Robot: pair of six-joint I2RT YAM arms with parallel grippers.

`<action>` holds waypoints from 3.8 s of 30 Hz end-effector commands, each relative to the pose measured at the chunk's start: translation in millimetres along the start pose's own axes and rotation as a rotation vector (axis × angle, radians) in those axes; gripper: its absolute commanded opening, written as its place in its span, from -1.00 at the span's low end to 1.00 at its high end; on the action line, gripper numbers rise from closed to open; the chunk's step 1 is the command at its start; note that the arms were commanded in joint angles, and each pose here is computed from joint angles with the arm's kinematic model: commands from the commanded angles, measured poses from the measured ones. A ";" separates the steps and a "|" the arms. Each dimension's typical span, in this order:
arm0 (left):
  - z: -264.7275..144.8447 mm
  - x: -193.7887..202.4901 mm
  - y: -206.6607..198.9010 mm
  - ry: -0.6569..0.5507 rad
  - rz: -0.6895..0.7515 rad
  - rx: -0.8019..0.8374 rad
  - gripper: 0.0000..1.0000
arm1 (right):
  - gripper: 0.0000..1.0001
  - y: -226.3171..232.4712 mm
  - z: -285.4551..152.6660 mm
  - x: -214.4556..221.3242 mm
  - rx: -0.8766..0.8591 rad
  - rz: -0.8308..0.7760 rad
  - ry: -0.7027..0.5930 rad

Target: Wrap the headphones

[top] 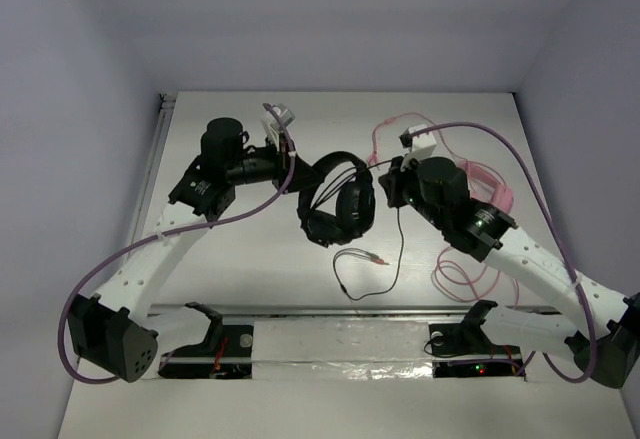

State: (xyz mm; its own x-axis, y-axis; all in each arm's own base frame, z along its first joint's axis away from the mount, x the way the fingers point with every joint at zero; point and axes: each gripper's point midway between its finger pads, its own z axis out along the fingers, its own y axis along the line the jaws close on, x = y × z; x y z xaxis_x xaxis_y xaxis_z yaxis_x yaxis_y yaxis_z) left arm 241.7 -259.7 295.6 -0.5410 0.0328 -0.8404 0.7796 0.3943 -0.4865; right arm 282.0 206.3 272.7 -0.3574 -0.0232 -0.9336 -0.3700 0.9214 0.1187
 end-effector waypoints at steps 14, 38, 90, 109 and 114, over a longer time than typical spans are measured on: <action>-31.4 -142.5 -54.9 -0.416 -0.110 0.210 -1.00 | -0.90 123.8 37.7 -32.6 -0.648 0.293 -0.293; -79.1 -214.5 47.1 -0.832 -0.178 -0.427 -1.00 | -0.83 233.9 9.0 93.7 -0.900 0.360 0.058; 2.9 84.8 74.5 0.187 0.137 -0.581 -1.00 | -1.00 49.8 -48.7 -45.4 0.066 -0.211 -0.015; -5.0 36.0 33.1 0.013 0.080 -0.270 -1.00 | -1.00 -16.2 6.4 -13.9 0.247 -0.045 -0.029; -10.6 9.2 17.7 -0.064 0.059 -0.166 -1.00 | -1.00 7.7 14.5 3.1 0.117 0.050 -0.022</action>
State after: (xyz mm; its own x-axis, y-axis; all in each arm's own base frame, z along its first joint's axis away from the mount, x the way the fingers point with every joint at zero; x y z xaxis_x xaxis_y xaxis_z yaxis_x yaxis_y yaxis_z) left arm 256.3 -225.7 224.5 -0.5509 0.1007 -0.8284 0.6436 0.6832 -0.3450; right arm 288.6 198.6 243.2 -0.4000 -0.1276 -0.9076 -0.2102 0.9766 -0.0446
